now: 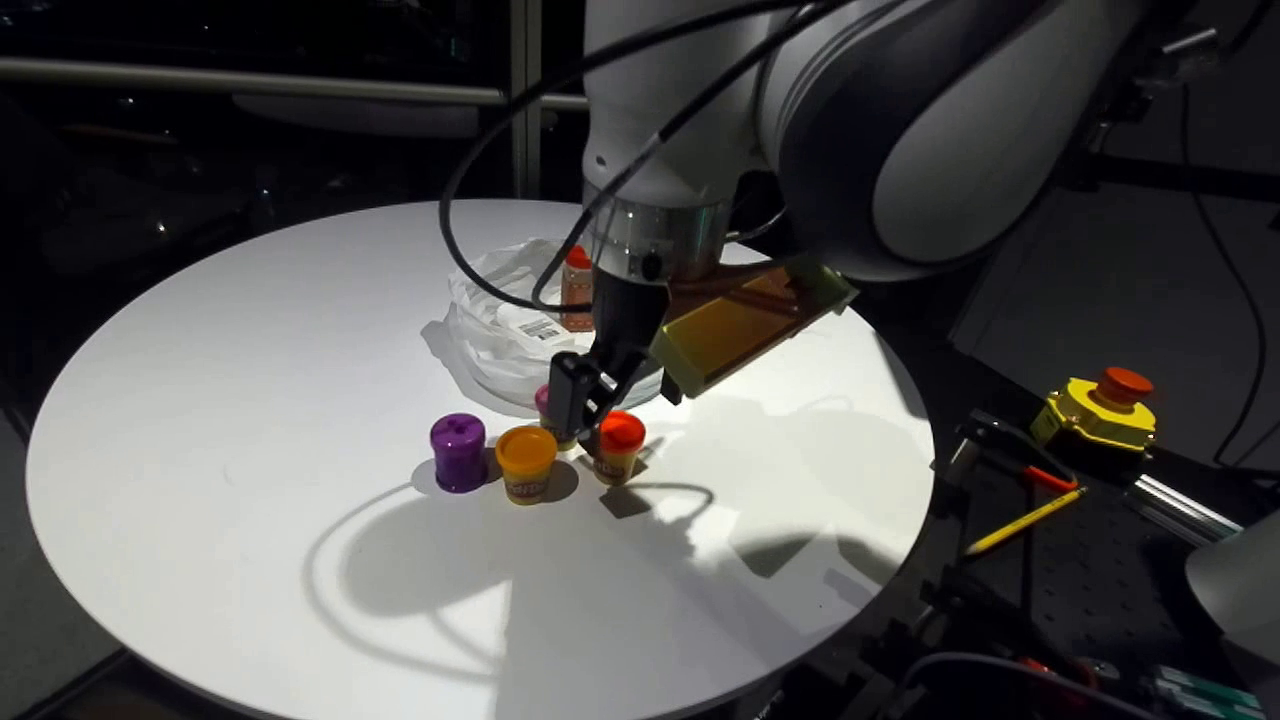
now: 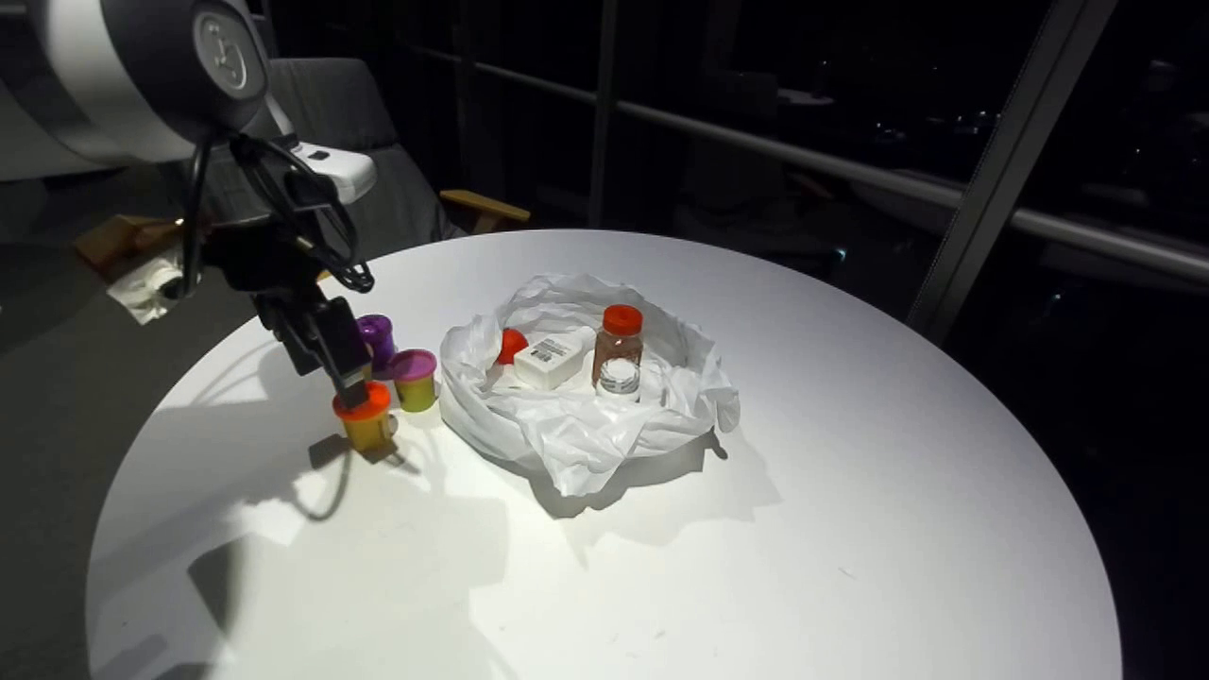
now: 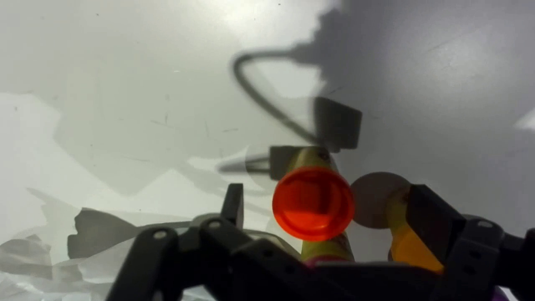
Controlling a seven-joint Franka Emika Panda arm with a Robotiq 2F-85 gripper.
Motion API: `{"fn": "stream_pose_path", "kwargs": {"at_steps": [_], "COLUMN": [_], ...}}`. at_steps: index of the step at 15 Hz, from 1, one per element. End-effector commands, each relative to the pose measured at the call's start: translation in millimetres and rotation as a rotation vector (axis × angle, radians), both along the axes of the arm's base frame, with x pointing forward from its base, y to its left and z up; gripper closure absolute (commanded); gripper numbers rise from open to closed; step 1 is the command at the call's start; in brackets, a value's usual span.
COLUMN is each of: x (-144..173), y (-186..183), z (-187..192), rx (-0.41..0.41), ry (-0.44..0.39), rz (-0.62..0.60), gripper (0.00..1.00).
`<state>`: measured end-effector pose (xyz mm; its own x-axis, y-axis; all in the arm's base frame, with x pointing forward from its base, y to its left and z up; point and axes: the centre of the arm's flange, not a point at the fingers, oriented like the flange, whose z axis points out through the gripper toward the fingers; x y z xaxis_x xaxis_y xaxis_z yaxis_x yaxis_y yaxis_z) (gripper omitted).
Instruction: Pick up the objects from the table and put them on the plastic
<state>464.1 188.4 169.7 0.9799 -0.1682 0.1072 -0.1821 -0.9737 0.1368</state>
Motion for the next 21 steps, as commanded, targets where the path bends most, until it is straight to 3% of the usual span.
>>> {"fn": "stream_pose_path", "kwargs": {"at_steps": [1, 4, 6, 12, 17, 21], "x": [10.8, 18.2, 26.8, 23.5, 21.5, 41.2], "y": [4.4, -2.0, -7.7, -17.4, -20.6, -34.6], "z": [-26.0, -36.2, -39.8, -33.4, 8.9, 62.6], "rx": [-0.047, -0.06, -0.054, -0.076, -0.126, -0.115], "ry": [-0.018, -0.034, -0.049, -0.013, -0.02, -0.077], "rz": [0.006, 0.006, 0.003, -0.029, -0.086, -0.162], "gripper": [0.0, 0.0, 0.26, 0.72, 0.76, 0.76]}}
